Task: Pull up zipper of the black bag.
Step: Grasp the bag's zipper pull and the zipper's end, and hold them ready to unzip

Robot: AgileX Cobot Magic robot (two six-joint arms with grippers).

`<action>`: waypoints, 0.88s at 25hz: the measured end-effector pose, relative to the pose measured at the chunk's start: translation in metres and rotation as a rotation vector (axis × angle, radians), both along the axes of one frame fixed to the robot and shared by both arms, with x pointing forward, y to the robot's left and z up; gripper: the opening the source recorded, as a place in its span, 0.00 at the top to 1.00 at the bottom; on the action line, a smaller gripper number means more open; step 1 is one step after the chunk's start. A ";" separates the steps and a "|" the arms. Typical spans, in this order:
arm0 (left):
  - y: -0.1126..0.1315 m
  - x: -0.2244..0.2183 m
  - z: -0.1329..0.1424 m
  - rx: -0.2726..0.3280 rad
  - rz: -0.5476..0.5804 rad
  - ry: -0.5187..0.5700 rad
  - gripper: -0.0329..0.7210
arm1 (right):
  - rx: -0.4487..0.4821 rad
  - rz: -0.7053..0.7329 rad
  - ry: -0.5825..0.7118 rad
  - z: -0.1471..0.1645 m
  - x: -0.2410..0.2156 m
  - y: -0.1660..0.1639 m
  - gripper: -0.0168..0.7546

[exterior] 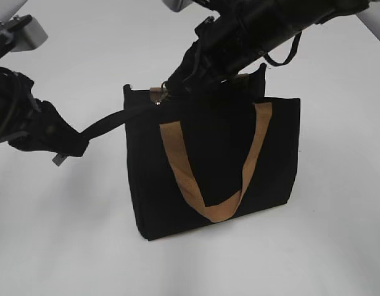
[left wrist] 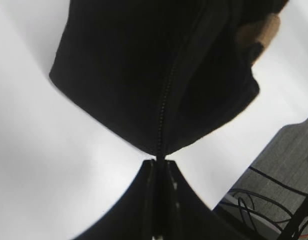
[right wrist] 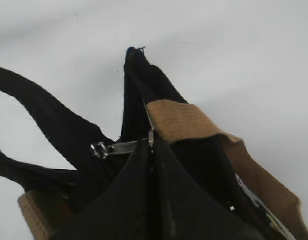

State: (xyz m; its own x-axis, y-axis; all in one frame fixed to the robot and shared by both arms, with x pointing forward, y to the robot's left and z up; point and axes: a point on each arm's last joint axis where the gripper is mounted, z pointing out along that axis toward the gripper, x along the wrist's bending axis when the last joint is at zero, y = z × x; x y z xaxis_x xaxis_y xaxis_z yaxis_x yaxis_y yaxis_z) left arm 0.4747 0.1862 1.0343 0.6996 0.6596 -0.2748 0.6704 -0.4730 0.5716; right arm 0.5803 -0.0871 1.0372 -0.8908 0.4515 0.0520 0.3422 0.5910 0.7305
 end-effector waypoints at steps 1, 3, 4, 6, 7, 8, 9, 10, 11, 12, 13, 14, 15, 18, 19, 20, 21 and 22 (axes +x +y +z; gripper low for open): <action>0.001 0.001 0.000 0.004 0.017 0.004 0.95 | 0.004 -0.003 -0.012 0.005 -0.001 -0.002 0.98; 0.002 0.002 -0.001 0.014 0.046 0.005 0.95 | 0.012 -0.013 -0.032 0.015 -0.002 -0.008 0.98; 0.003 0.003 -0.001 0.017 0.058 0.003 0.95 | 0.018 -0.018 -0.037 0.019 -0.002 -0.012 0.98; 0.004 0.005 -0.001 0.022 0.091 -0.003 0.95 | 0.021 -0.027 -0.032 0.025 -0.003 -0.019 0.98; 0.004 0.006 -0.001 0.023 0.106 -0.008 0.95 | 0.018 -0.037 -0.020 0.026 -0.002 -0.024 0.98; 0.005 0.007 -0.001 0.025 0.117 -0.011 0.95 | 0.015 -0.048 -0.009 0.026 -0.001 -0.029 0.98; 0.005 0.008 -0.001 0.030 0.126 -0.015 0.95 | 0.007 -0.067 0.009 0.026 0.001 -0.036 0.98; 0.006 0.008 -0.001 0.035 0.129 -0.020 0.95 | -0.005 -0.089 0.023 0.025 0.003 -0.042 0.98; 0.006 0.008 -0.001 0.036 0.134 -0.022 0.95 | -0.012 -0.118 0.036 0.025 0.005 -0.051 0.98; 0.006 0.009 -0.001 0.038 0.136 -0.025 0.95 | -0.026 -0.147 0.047 0.025 0.008 -0.059 0.98; 0.007 0.009 -0.001 0.039 0.139 -0.029 0.95 | -0.031 -0.173 0.055 0.026 0.009 -0.066 0.98; 0.007 0.010 -0.001 0.039 0.142 -0.033 0.95 | -0.034 -0.204 0.066 0.027 0.011 -0.074 0.98; 0.007 0.010 -0.001 0.041 0.143 -0.037 0.95 | -0.041 -0.230 0.076 0.027 0.013 -0.082 0.98; 0.007 0.010 -0.001 0.043 0.145 -0.042 0.95 | -0.059 -0.317 0.114 0.025 0.018 -0.105 0.98; 0.007 0.010 0.000 0.043 0.145 -0.042 0.95 | -0.067 -0.345 0.127 0.024 0.020 -0.114 0.98; 0.007 0.011 0.000 0.041 0.148 -0.045 0.95 | -0.066 -0.365 0.153 0.023 0.020 -0.119 0.98; 0.007 0.011 0.000 0.037 0.150 -0.045 0.95 | -0.060 -0.385 0.178 0.023 0.020 -0.124 0.98; 0.006 0.011 0.000 0.034 0.151 -0.045 0.95 | -0.055 -0.394 0.204 0.022 0.019 -0.128 0.98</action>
